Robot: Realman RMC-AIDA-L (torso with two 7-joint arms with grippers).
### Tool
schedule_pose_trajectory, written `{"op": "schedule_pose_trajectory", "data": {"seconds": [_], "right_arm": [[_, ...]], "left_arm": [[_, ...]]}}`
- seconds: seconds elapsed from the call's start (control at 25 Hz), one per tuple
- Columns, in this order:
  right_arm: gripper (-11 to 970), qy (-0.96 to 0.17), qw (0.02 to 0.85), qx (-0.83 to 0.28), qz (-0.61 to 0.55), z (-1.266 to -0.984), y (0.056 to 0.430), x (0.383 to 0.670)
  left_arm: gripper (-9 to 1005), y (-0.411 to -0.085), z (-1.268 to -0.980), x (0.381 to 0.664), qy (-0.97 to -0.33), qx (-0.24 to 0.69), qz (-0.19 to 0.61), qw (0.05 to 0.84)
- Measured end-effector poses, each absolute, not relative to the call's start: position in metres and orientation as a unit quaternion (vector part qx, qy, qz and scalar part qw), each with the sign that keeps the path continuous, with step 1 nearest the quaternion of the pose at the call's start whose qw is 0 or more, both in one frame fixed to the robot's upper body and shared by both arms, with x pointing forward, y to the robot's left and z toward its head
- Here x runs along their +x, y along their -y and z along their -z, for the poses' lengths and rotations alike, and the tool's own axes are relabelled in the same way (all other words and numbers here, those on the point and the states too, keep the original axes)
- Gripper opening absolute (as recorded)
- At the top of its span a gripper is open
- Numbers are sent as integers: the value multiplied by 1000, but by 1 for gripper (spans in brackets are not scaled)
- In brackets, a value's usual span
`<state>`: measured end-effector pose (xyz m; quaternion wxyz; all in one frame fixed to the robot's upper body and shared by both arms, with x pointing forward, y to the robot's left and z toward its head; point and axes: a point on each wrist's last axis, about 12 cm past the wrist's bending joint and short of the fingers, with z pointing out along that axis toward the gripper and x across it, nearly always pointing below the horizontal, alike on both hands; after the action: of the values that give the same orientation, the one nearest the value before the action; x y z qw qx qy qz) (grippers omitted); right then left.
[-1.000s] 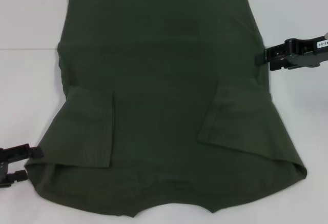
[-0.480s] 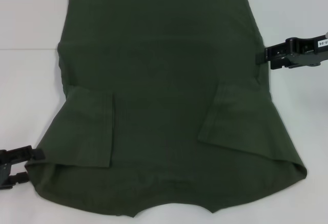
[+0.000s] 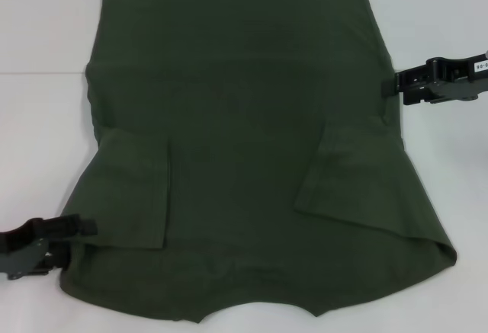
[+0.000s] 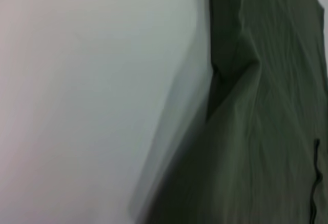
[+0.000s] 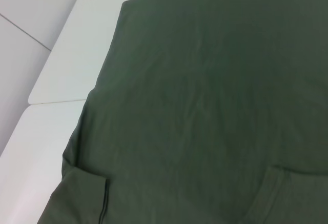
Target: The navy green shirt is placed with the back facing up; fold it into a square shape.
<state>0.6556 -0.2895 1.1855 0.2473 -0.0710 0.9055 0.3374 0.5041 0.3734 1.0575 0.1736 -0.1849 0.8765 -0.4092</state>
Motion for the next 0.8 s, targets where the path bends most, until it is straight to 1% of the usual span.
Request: {"op": "schedule_pose_trajectory", "data": {"seconds": [0.4, 0.8], "right_arm": [[593, -904, 248, -61, -342, -1185, 295, 654], [592, -903, 250, -59, -344, -1185, 296, 653]], "left_arm": [[920, -362, -1060, 516, -877, -170, 412, 179], [889, -360, -1062, 520, -874, -174, 412, 190]]}}
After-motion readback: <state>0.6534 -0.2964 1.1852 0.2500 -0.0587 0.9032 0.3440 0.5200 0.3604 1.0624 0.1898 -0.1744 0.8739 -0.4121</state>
